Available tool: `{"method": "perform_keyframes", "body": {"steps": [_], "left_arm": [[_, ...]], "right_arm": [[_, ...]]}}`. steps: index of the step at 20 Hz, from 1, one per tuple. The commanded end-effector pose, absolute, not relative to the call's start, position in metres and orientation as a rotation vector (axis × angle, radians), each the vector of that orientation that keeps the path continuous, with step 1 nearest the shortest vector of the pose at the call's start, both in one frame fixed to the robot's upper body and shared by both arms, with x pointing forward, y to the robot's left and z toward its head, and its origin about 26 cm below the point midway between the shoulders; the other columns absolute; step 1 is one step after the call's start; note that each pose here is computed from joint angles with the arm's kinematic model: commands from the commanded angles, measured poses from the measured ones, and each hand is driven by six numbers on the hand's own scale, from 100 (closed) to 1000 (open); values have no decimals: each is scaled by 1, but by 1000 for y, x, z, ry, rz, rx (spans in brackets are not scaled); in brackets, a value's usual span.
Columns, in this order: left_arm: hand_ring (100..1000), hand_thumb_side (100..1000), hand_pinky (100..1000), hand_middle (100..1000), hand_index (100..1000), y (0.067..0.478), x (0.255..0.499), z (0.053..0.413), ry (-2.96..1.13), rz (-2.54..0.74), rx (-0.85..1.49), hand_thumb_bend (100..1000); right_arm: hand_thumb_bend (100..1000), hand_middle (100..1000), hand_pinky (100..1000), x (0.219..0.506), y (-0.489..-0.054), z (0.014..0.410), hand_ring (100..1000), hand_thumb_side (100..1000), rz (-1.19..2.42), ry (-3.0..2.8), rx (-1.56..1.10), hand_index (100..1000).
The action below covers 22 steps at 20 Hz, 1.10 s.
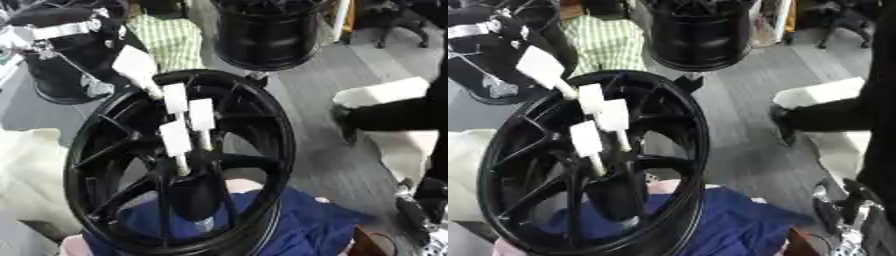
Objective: Pull the pin out of the wheel hub.
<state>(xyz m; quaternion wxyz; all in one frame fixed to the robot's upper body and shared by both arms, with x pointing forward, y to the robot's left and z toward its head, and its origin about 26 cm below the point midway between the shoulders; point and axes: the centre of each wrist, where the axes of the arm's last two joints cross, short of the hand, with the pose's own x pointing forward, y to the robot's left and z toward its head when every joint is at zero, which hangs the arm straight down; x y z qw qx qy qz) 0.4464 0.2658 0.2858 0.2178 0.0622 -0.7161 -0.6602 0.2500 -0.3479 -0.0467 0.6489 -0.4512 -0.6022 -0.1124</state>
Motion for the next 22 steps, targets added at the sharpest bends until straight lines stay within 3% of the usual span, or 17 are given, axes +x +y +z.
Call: {"method": "perform_keyframes", "body": {"steps": [1,9,16,20,21,22], "left_arm": [[100,179,134,324,560,302,436,313,-1897,-2337,167,100],[100,179,134,329,566,376,414,302,-1866,-2068,224,100],[111,170,158,366,597,454,395,256,-1681,-1789,297,100],[161,156,208,486,703,494,379,213,-1570,-1611,301,100],[249,319,281,595,796,502,374,201,-1546,-1568,296,100],[267,388,293,626,824,509,369,189,-1530,-1517,285,111]], "right_arm": [[239,638,367,251,-357,-41,504,264,-256,-1381,-1053,711],[239,638,366,248,-357,-42,504,263,-273,-1371,-1054,711],[239,638,367,246,-357,-44,504,264,-294,-1362,-1054,711],[239,639,367,245,-356,-45,504,263,-306,-1356,-1049,711],[240,638,367,245,-355,-45,504,262,-308,-1355,-1048,711],[240,638,367,245,-355,-45,504,262,-312,-1354,-1046,711]]}}
